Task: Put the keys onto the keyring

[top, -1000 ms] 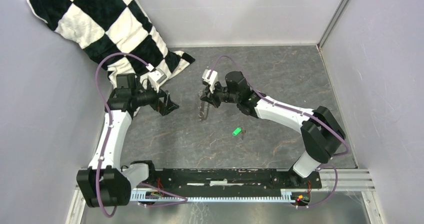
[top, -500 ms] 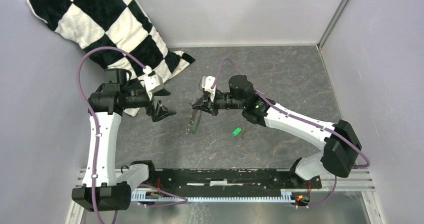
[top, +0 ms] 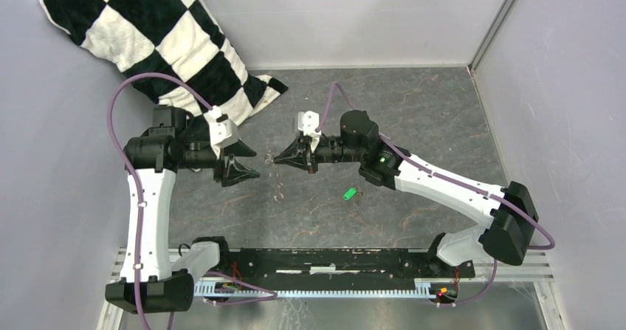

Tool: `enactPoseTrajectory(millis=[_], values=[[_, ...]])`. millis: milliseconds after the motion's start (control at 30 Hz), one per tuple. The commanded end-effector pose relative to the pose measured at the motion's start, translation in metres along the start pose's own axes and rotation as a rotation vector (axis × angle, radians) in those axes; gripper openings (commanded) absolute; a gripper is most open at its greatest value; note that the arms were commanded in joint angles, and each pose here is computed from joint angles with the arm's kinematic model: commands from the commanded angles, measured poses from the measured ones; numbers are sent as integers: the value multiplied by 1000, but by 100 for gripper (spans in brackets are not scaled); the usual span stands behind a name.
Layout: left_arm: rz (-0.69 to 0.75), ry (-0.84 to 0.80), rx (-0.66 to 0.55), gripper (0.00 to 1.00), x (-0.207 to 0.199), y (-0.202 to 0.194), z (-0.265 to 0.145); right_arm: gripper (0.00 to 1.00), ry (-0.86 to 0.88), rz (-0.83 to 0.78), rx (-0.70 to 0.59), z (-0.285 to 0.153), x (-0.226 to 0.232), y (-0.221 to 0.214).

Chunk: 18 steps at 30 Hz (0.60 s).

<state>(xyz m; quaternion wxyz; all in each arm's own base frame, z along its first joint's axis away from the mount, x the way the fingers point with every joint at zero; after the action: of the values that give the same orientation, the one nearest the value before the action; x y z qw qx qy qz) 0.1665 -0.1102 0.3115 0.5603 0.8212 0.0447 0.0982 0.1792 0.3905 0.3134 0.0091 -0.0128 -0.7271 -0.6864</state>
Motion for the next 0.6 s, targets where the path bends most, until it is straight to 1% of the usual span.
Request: enactPoseTrajectory(millis=[0,100,200,400,567], values=[[41,11,-28,62,-17,16,-6,1,-1,-72,-133,6,7,59],[64,12,-27,60,-27,13,-6,0,-2,-99,-140,10,11,61],[105,16,-42,56,-31,18,-8,0,-17,-127,-137,12,13,60],[148,17,-84,56,-32,35,-11,0,-7,-177,-134,15,25,61],[164,14,-88,53,-37,36,-11,1,-23,-196,-132,16,28,64]])
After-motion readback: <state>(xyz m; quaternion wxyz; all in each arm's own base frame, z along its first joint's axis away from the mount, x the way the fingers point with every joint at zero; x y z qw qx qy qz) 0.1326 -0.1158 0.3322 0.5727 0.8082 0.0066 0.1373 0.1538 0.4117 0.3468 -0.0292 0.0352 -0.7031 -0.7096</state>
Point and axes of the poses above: each gripper's point midway between its finger pads, its own z axis out along the fingers, its own x axis along the line the jaws close on, y = z × x, the point moved 3 cm from there along -z, back along the fingers, and after that the axes turned 7 degrees about z, right-handed, at the moved point
